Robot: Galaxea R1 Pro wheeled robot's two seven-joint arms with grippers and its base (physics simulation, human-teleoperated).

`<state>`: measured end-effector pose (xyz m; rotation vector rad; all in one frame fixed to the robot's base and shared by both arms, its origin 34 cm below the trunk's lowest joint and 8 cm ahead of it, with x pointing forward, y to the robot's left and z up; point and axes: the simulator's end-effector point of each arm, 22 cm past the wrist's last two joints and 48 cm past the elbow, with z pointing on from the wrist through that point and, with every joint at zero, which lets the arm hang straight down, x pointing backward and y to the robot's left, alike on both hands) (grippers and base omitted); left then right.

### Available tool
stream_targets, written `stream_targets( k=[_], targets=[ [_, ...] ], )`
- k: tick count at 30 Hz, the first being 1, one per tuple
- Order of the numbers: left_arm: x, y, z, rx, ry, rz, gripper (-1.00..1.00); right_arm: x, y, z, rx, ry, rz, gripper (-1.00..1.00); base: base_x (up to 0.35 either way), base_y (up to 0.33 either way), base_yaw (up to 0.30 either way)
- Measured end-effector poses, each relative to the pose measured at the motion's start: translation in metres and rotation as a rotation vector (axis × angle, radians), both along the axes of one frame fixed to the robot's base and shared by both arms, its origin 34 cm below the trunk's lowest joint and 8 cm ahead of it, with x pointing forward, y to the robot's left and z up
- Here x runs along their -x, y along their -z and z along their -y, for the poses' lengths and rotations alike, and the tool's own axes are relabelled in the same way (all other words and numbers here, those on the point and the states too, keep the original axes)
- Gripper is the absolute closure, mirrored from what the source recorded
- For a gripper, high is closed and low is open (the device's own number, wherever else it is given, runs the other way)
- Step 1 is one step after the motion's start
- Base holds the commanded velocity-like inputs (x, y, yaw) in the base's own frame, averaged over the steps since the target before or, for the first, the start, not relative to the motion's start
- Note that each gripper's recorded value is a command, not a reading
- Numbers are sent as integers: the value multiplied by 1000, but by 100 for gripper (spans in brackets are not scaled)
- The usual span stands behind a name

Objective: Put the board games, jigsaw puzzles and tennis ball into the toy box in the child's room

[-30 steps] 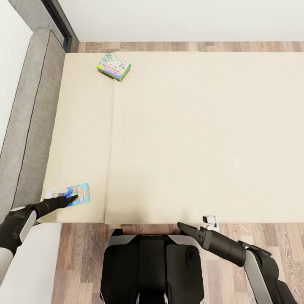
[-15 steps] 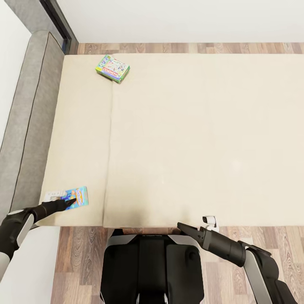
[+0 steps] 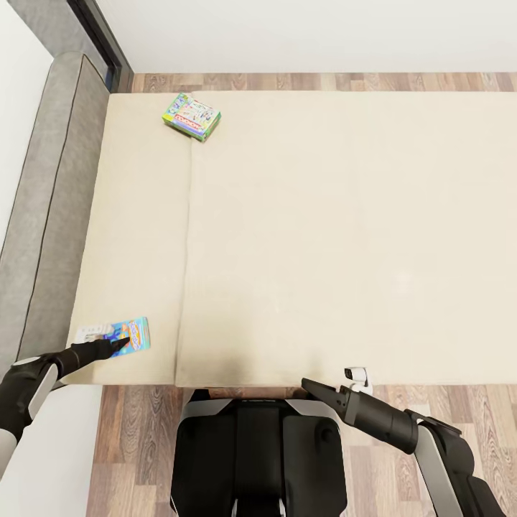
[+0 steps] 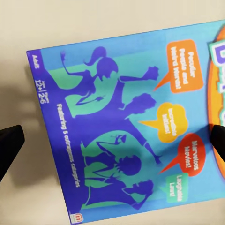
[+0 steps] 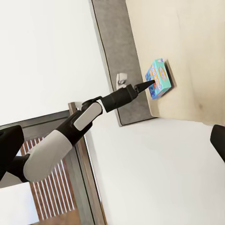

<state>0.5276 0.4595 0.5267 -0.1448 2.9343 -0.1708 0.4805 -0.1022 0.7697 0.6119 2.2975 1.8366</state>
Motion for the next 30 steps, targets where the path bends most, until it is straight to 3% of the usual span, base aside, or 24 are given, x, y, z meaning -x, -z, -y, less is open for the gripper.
stream_targets(
  k=[13,22,24,30],
  targets=[
    [0,0,-1,-2,0,0,-100,0,0,0,0,0,0,-100,-2,-10,0],
    [-8,-5,-30,-87,1,4,-100,0,0,0,2,-1,0,-100,-36,-136,0],
    [-22,-5,-24,-80,-9,27,-100,0,0,0,1,-1,0,-100,-8,-40,0],
    [-24,-5,-25,-83,-3,31,-100,0,1,0,2,-2,-1,-100,-3,-14,0]
  ],
)
